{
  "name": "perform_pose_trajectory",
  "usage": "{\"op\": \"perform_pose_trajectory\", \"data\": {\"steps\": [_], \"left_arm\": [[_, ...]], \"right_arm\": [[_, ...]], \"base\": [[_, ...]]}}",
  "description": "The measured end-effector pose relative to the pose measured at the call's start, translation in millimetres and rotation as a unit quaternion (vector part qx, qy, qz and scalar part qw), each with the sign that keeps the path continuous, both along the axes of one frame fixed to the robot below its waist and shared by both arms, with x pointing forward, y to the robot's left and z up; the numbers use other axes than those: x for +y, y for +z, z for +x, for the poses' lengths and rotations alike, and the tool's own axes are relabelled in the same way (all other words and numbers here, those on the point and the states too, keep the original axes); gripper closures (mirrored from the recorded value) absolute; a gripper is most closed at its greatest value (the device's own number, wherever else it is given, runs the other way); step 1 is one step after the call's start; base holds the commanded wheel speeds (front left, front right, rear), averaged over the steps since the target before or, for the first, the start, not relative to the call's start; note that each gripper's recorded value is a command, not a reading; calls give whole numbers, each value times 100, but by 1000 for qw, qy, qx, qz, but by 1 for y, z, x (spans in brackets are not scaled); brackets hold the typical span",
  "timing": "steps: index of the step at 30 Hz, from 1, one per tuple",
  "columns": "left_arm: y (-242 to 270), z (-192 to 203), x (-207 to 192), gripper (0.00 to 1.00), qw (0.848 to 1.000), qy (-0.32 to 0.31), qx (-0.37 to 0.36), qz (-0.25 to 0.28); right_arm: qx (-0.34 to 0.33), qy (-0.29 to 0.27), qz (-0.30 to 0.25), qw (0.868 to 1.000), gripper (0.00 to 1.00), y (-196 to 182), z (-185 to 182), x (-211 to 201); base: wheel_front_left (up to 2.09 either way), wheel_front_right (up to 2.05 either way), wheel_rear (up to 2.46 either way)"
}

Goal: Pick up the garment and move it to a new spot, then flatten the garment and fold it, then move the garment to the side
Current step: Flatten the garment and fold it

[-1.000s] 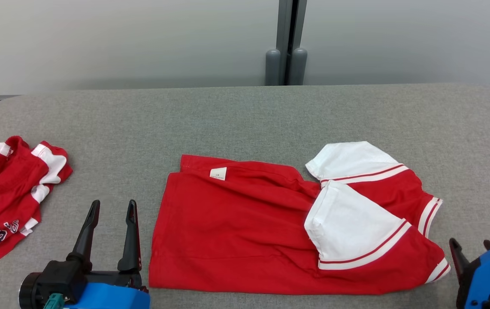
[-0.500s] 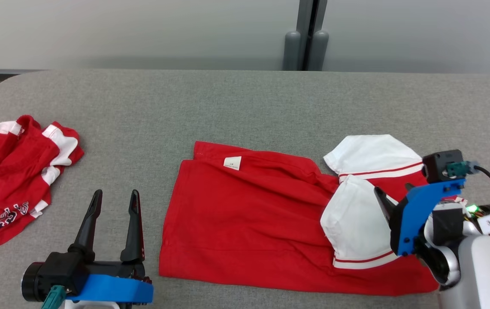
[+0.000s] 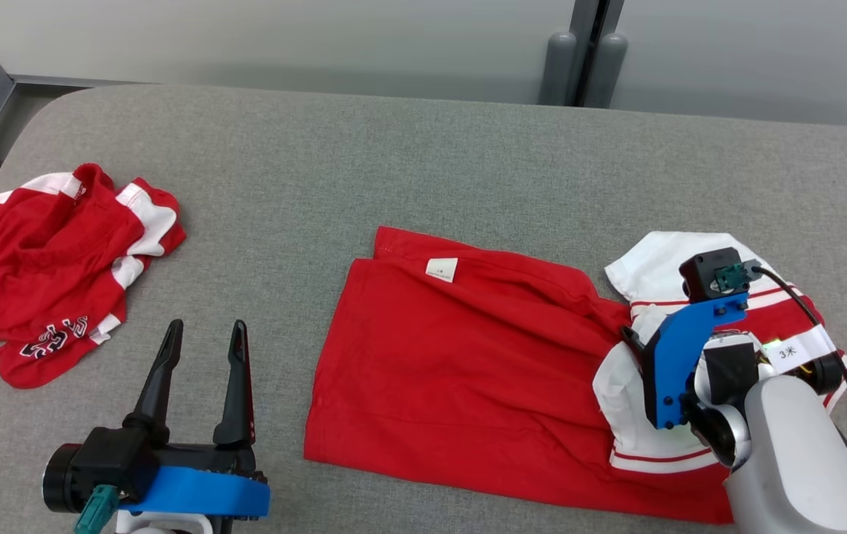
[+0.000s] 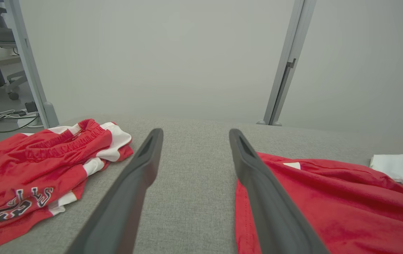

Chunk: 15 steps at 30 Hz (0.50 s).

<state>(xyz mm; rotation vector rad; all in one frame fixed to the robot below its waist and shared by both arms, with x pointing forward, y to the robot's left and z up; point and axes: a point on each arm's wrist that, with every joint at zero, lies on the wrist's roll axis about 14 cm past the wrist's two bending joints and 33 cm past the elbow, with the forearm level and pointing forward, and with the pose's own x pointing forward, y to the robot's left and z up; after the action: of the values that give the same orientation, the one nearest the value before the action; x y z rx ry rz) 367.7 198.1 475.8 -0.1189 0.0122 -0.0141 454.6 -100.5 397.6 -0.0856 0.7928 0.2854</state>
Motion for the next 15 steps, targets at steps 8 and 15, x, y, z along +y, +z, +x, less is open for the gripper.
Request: {"op": "perform_pose_trajectory", "data": {"steps": [8, 15], "left_arm": [[-1, 0, -4, 0, 1000, -7, 1, -1], [-4, 0, -6, 0, 1000, -10, 6, -1]], "right_arm": [[0, 0, -34, 999, 2, -7, -6, -14], [11, 5, -45, 999, 100, -16, -6, -15]], "base": [[0, 0, 0], [0, 0, 0]]}}
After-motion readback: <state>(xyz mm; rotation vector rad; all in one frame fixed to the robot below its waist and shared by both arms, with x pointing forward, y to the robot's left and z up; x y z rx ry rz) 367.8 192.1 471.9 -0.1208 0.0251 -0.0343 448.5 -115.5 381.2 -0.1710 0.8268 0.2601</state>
